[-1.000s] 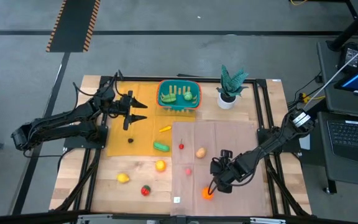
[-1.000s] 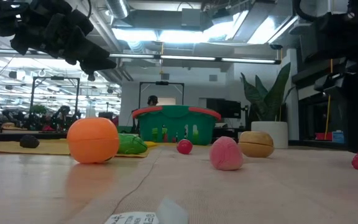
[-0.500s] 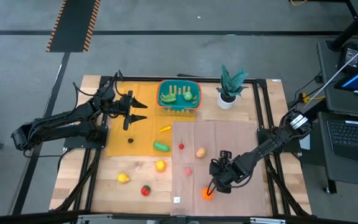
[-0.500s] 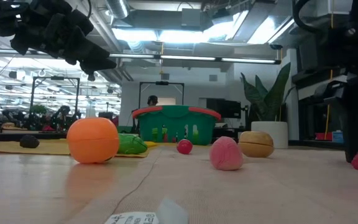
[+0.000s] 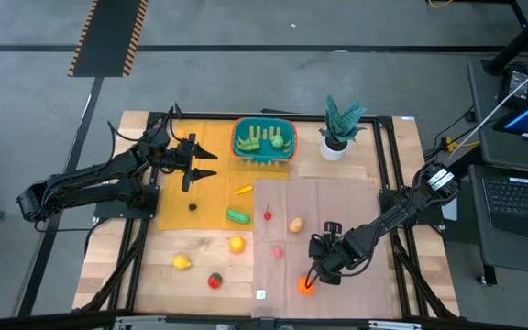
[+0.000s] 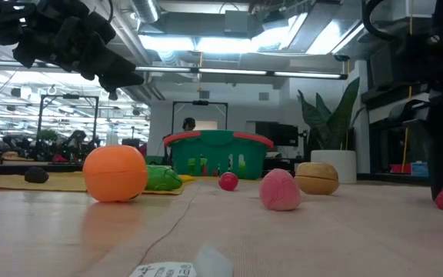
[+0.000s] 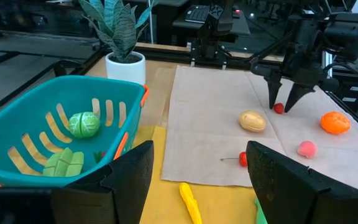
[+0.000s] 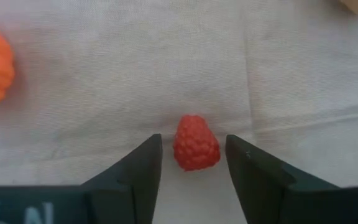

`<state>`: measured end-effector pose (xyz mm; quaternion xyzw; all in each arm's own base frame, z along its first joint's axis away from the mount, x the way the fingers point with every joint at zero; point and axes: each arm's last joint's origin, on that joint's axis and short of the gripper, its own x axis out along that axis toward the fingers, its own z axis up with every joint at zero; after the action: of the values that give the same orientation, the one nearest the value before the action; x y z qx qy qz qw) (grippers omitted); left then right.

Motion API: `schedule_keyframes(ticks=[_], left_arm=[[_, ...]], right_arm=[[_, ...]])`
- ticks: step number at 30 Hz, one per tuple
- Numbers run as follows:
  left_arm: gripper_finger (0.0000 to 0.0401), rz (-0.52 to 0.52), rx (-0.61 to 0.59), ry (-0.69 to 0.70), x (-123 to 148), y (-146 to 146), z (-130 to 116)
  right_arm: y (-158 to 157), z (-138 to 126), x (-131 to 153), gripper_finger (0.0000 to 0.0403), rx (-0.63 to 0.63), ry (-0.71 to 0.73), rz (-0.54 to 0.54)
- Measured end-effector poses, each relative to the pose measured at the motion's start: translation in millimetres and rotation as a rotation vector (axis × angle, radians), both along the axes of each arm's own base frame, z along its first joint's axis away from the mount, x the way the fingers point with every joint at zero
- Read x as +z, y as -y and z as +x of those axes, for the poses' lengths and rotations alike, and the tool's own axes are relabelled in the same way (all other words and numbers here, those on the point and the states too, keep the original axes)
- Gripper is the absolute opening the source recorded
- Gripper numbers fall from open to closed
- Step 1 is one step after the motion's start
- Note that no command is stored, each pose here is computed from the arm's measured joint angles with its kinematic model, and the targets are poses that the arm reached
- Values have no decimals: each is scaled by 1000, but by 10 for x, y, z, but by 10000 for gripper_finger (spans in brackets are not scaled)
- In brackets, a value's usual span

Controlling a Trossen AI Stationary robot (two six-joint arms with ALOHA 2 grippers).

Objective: Pick and placing Produce into tupperware
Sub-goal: Put the red raspberry into the blue basket

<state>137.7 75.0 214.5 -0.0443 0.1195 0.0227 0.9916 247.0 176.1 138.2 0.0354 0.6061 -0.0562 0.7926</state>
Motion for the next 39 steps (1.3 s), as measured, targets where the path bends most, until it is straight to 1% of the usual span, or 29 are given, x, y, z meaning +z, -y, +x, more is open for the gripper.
schedule_keyframes(ticks=[15,21,26,31,39], left_arm=[[247,-1,0,-2,-2,0,-1],[247,-1,0,-2,-2,0,-1],[247,-1,0,-2,-2,0,0],[247,-4,0,-6,-7,1,-2],[247,-17,-2,-39,-40,7,-11]], right_arm=[[0,1,5,98,-7,1,4],[20,10,32,100,-20,4,13],[77,16,158,97,-51,11,34],[149,0,341,96,-71,58,62],[311,-112,689,94,-117,204,-32]])
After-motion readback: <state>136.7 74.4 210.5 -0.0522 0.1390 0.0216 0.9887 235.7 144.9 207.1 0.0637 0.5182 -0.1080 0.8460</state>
